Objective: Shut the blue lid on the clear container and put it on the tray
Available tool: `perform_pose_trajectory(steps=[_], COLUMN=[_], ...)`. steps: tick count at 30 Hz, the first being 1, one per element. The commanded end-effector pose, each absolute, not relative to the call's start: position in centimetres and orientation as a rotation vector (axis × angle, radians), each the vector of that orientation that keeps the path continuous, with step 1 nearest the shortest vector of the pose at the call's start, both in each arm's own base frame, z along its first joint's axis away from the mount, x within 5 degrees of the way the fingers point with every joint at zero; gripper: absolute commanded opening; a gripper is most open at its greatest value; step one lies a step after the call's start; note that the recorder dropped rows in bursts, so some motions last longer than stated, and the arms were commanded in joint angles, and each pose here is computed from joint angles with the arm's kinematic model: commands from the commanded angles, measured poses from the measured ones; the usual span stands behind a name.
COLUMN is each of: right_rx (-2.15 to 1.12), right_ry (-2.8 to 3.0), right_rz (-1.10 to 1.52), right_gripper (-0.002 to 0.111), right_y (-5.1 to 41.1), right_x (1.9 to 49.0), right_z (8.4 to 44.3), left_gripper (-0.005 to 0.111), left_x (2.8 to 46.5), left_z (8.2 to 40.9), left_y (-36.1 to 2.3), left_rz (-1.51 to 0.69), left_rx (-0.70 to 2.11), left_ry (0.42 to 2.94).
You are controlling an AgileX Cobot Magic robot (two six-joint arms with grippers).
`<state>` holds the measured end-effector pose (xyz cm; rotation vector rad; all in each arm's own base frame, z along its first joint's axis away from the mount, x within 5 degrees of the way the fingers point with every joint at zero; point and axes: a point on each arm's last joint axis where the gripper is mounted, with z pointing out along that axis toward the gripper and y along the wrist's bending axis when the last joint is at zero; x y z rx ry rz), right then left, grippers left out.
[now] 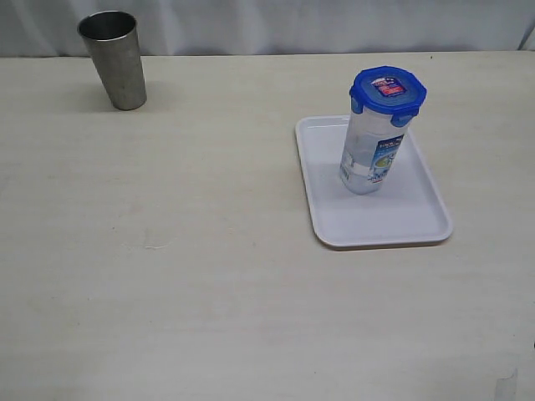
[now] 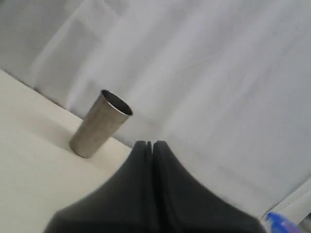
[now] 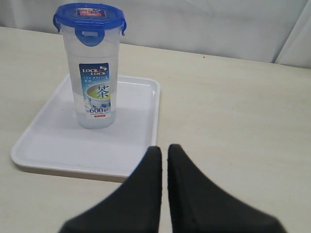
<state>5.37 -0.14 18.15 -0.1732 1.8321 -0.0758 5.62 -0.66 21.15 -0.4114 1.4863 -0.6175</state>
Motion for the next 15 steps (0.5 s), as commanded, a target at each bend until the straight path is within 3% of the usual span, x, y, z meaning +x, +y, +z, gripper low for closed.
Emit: perform_pose_trajectory(steps=[1, 7, 15], right_rx=[-0.167, -0.167, -0.167], right_ry=[1.832, 1.832, 1.832], right_rz=[-0.073, -0.073, -0.073], right_gripper=[0.005, 0.005, 0.005], right_y=[-0.2, -0.2, -0.2], right_x=[5.3, 5.3, 5.3], right_z=[18.1, 18.1, 18.1], left_gripper=[0.0, 0.0, 0.0], left_x=[5.6, 5.5, 5.4], left_z=[20.5, 19.2, 18.5], left_y=[-0.6, -0.7, -0.6], left_rz=[-0.29, 0.002, 0.007], left_rx=[-0.111, 0.201, 0.213], left_ry=[1.572, 1.704, 1.778])
